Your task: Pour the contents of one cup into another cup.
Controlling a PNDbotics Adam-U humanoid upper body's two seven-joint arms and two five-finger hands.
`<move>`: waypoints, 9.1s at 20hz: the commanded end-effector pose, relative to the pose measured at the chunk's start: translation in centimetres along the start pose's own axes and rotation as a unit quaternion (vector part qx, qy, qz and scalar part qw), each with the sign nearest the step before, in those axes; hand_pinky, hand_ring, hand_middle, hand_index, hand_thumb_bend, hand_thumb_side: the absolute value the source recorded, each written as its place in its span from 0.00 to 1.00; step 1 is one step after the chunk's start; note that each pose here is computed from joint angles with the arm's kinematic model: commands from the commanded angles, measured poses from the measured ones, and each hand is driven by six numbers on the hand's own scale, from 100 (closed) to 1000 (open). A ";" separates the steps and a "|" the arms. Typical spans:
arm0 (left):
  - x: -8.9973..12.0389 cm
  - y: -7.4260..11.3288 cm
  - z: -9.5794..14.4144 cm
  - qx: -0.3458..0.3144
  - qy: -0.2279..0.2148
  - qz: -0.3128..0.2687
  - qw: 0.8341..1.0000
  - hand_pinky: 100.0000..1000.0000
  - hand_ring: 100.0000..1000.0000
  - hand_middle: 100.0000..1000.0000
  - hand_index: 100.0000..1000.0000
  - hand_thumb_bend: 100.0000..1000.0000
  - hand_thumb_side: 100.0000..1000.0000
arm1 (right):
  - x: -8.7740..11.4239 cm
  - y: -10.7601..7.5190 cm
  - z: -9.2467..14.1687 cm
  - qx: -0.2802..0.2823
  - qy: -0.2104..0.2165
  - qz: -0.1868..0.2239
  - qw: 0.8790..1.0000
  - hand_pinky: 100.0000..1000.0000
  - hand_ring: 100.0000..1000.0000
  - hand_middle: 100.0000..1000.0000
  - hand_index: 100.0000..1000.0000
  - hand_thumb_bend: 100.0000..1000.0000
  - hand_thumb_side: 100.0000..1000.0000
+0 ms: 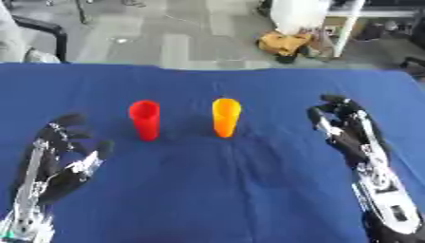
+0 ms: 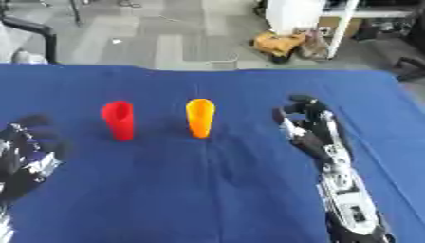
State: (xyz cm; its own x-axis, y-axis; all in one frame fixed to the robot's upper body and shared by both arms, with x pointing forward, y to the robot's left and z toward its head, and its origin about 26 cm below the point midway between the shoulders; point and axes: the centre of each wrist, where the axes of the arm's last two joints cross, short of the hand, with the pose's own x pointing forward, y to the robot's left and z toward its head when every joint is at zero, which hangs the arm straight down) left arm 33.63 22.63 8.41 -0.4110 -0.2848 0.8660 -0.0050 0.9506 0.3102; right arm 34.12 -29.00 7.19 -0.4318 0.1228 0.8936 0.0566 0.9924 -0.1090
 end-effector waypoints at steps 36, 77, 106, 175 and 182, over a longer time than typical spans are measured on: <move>-4.5 -2.6 -8.5 -0.003 0.051 -0.123 0.991 0.38 0.58 0.69 0.81 0.67 0.32 | 0.1 0.4 0.0 0.016 -0.005 -0.002 1.000 0.39 0.68 0.46 0.69 0.46 0.27; -4.7 -1.2 -11.2 -0.026 0.037 -0.172 0.984 0.36 0.57 0.66 0.81 0.65 0.34 | 0.4 1.3 -0.6 0.028 -0.015 -0.012 0.999 0.38 0.68 0.46 0.69 0.46 0.27; -3.1 -1.6 -11.5 -0.035 0.008 -0.154 0.987 0.10 0.39 0.45 0.76 0.05 0.02 | 0.3 1.1 -0.7 0.027 -0.011 -0.007 1.000 0.38 0.67 0.46 0.69 0.46 0.27; 13.1 -6.3 -6.2 -0.188 -0.182 0.015 0.965 0.12 0.40 0.45 0.76 0.04 0.07 | -3.7 2.9 -10.7 0.220 -0.039 0.217 0.950 0.44 0.83 0.64 0.80 0.61 0.37; 13.1 -6.3 -6.3 -0.190 -0.183 0.012 0.965 0.12 0.40 0.45 0.76 0.04 0.07 | -3.8 3.4 -10.8 0.222 -0.039 0.217 0.950 0.44 0.83 0.63 0.80 0.61 0.37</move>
State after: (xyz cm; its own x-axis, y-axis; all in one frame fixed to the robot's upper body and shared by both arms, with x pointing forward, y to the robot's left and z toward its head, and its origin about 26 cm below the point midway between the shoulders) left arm 34.13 12.22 19.56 -0.6824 -0.1404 0.7174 0.3189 0.8259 0.4650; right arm 45.14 -26.30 6.82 -0.4941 0.5016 0.7101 -0.1497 0.7555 -0.6378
